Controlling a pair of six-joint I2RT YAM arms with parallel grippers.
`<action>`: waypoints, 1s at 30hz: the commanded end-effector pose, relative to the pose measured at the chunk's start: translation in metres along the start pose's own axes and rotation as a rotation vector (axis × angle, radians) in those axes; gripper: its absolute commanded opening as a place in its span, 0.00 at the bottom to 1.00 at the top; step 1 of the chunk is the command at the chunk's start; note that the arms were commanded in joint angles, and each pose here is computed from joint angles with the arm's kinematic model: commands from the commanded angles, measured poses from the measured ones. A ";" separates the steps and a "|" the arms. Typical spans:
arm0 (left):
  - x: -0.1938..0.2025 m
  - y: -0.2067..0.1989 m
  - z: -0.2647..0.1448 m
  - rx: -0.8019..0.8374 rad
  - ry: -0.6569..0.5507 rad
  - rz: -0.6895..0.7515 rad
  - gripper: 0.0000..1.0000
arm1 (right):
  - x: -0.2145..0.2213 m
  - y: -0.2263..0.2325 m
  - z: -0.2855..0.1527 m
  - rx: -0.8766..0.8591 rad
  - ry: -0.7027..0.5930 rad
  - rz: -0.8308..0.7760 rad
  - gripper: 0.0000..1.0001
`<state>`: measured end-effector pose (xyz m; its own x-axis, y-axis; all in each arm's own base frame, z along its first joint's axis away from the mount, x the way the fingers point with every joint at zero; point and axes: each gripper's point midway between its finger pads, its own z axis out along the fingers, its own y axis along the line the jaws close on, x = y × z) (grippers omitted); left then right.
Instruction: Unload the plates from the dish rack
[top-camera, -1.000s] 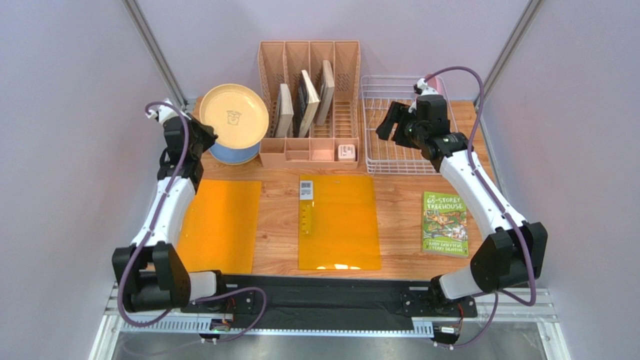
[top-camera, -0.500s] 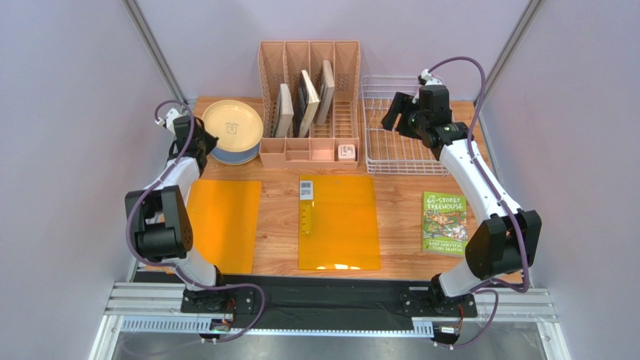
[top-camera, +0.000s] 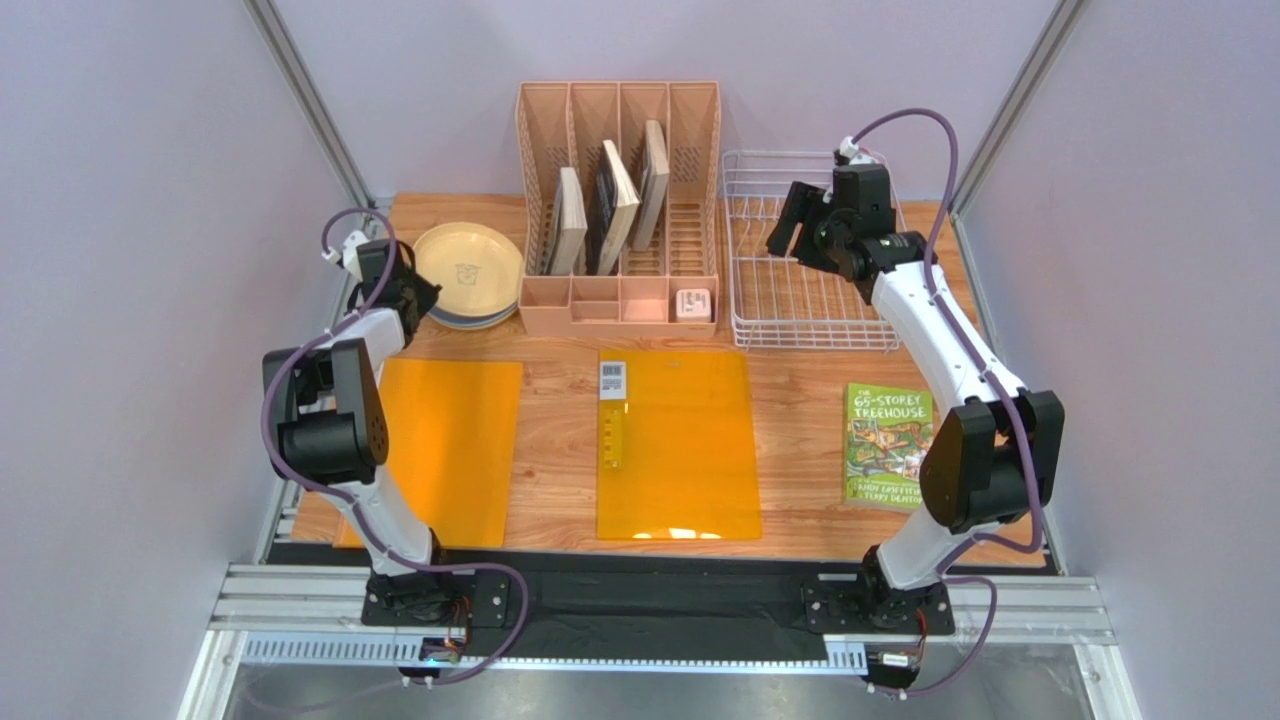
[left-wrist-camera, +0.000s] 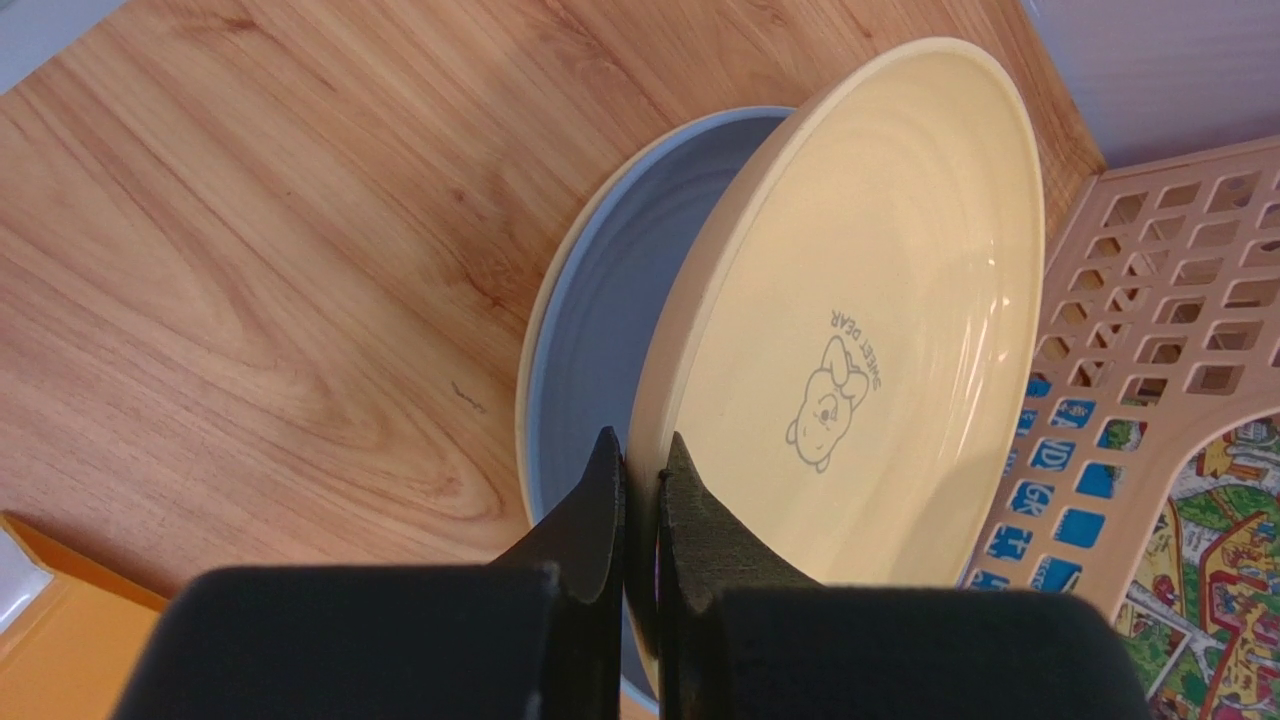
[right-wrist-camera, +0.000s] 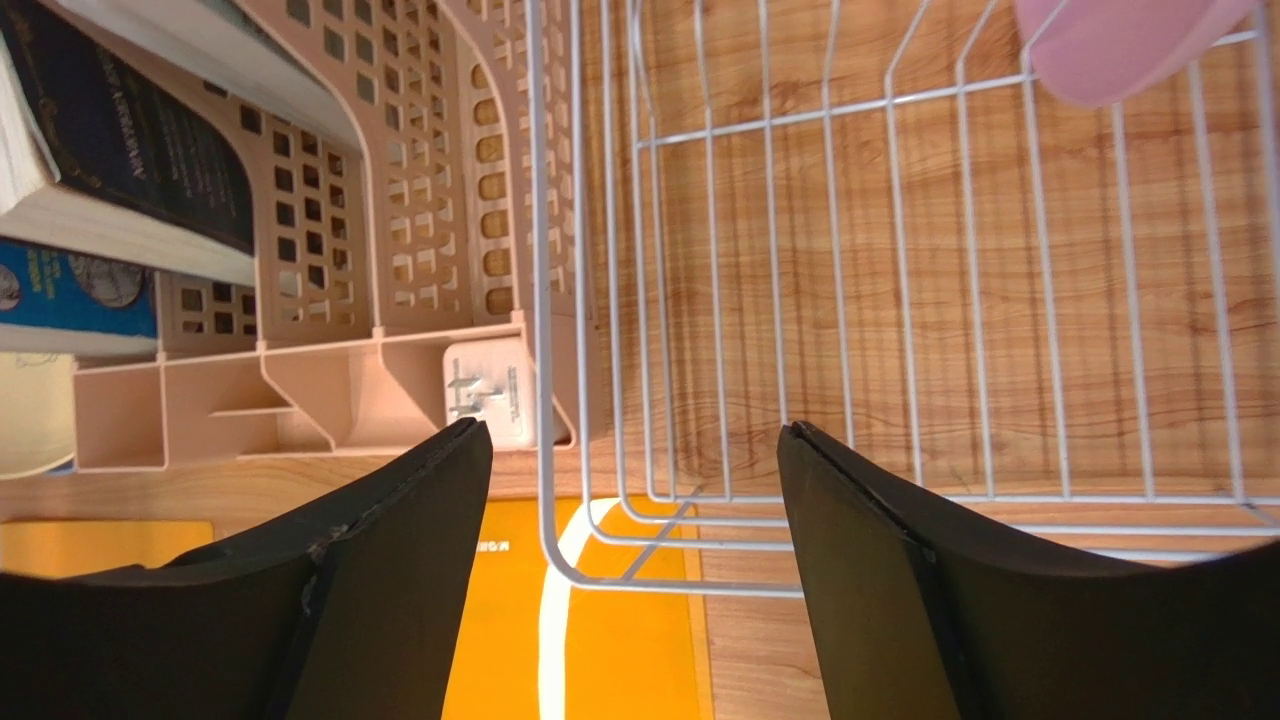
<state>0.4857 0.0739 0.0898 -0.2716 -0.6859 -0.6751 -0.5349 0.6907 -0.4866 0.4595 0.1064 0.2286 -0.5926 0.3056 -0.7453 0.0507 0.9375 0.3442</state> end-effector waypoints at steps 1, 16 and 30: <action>-0.024 -0.015 0.003 0.038 -0.055 -0.003 0.04 | -0.044 -0.010 -0.003 0.086 -0.128 -0.052 0.75; -0.020 -0.006 -0.017 0.006 -0.028 0.024 0.66 | -0.106 -0.090 0.011 0.493 -0.277 -0.126 0.75; -0.002 -0.080 -0.099 0.413 0.052 0.024 0.74 | -0.144 -0.153 0.089 0.653 -0.297 -0.195 0.66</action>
<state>0.4558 0.0339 0.1488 -0.3067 -0.6805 -0.6655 -0.3503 0.7308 -0.5859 0.5859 -0.0503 0.2139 -0.4554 0.1072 -0.8838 0.4704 0.8718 -0.1366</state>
